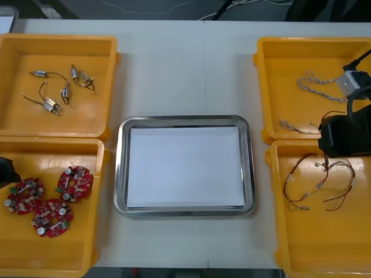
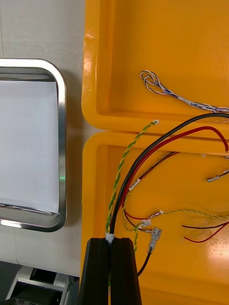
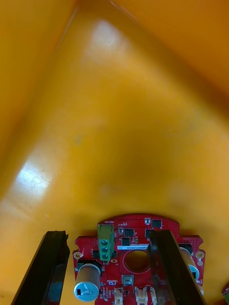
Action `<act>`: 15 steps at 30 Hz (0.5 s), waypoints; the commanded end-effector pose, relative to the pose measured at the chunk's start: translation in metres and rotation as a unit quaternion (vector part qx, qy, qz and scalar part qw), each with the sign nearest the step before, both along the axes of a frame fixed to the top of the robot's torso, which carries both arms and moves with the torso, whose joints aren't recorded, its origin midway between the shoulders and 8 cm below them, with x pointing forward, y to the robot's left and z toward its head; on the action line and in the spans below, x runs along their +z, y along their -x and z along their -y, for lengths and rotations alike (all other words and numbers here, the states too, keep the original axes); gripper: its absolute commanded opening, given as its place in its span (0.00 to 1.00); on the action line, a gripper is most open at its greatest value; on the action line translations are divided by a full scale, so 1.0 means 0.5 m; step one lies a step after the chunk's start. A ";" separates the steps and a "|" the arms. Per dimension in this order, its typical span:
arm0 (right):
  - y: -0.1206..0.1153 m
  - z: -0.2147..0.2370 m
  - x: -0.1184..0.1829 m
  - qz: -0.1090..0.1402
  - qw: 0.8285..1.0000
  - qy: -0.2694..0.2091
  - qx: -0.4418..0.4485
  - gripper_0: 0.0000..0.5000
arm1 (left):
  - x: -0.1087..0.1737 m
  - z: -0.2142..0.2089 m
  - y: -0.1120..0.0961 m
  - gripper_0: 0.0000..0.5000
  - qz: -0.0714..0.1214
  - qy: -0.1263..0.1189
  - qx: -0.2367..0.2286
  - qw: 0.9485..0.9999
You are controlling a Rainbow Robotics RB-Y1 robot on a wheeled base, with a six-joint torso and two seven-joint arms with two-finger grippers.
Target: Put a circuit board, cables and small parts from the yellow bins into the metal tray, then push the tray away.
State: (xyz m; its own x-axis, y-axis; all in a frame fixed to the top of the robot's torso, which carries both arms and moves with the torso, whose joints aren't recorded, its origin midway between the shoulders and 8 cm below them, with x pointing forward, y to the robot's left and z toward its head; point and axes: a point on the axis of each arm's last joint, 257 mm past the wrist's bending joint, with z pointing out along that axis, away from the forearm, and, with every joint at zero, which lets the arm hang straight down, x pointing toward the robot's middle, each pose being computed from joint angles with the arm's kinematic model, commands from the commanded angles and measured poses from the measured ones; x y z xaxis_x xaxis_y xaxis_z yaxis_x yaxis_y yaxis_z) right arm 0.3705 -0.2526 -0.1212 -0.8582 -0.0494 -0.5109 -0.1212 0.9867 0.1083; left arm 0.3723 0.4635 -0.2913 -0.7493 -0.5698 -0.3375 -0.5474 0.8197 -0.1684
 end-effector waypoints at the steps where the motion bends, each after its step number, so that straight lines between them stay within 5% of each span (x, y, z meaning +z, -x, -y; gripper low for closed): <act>1: -0.009 0.013 0.020 0.011 1.000 0.015 -0.009 0.00 | -0.026 -0.001 0.025 1.00 -0.011 0.002 0.014 1.000; 15: -0.009 0.013 0.020 0.011 1.000 0.015 -0.009 0.00 | -0.044 0.003 0.039 0.99 -0.020 0.005 0.013 1.000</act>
State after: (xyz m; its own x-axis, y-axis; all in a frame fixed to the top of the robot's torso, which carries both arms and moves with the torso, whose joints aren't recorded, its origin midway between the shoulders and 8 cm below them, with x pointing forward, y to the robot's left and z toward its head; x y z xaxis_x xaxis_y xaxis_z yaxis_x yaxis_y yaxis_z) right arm 0.3705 -0.2526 -0.1212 -0.8582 -0.0494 -0.5109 -0.1212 0.9867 0.1082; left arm 0.3639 0.4648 -0.2988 -0.7516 -0.5754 -0.3224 -0.5559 0.8157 -0.1601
